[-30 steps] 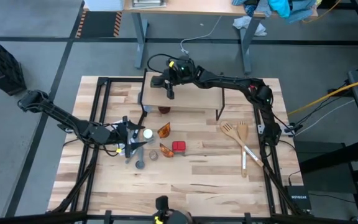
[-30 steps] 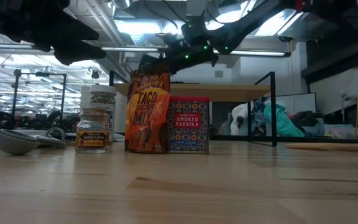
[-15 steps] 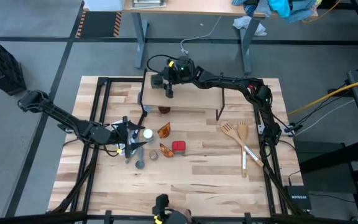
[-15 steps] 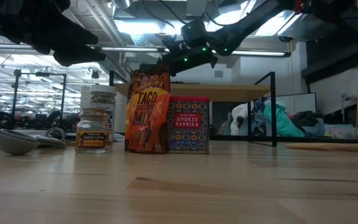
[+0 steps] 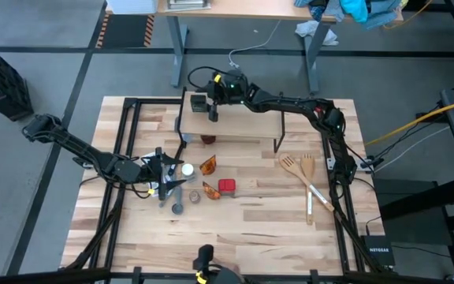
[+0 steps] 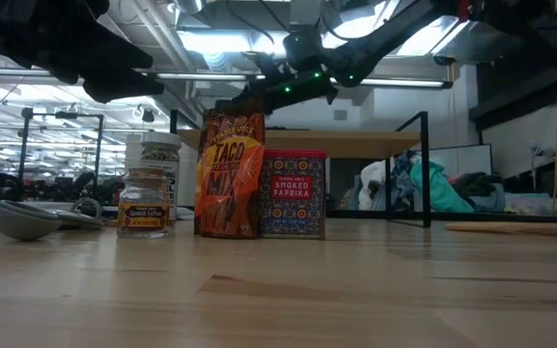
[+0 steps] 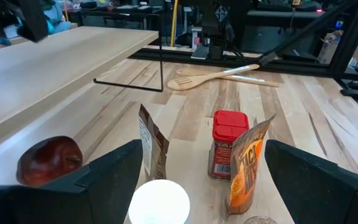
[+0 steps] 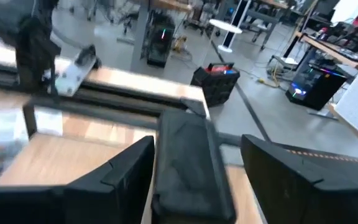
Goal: Shelf spices
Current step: Put the green seasoning can on the shelf, then put the red seasoning can on the shelf
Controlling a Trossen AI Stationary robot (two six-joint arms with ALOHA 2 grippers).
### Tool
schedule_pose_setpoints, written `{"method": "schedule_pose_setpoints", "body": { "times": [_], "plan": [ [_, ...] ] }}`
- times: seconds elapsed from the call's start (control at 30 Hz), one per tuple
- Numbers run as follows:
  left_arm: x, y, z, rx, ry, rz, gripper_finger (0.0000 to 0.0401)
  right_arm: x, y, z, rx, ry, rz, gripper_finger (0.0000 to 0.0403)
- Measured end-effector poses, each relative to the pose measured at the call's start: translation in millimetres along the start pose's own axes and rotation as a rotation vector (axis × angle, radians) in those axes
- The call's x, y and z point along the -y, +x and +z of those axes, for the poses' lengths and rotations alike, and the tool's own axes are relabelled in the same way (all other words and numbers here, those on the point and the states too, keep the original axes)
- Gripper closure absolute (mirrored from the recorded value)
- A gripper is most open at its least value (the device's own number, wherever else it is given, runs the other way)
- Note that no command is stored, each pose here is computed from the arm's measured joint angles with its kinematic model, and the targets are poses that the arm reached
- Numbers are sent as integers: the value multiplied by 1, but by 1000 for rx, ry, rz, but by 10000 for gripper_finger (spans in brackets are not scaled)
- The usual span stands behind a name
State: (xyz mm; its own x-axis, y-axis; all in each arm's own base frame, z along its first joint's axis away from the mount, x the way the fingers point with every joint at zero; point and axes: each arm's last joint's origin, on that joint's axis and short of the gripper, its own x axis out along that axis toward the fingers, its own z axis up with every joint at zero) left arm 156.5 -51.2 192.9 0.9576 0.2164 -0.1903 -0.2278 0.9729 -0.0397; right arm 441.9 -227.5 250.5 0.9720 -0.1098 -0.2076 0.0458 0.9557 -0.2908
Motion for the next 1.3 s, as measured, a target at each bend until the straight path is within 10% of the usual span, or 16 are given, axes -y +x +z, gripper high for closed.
{"method": "schedule_pose_setpoints", "body": {
  "times": [0.4,0.7,1.03,1.3],
  "plan": [
    [0,0,0,1,-2,0,70,15,-8,51,-68,84,100,155],
    [0,0,0,1,6,0,70,0,-55,98,-440,193,368,155],
    [0,0,0,1,85,0,70,-103,-72,119,-825,241,647,155],
    [-1,0,-5,-43,135,6,70,-198,-72,127,-1068,118,530,155]
  ]
}}
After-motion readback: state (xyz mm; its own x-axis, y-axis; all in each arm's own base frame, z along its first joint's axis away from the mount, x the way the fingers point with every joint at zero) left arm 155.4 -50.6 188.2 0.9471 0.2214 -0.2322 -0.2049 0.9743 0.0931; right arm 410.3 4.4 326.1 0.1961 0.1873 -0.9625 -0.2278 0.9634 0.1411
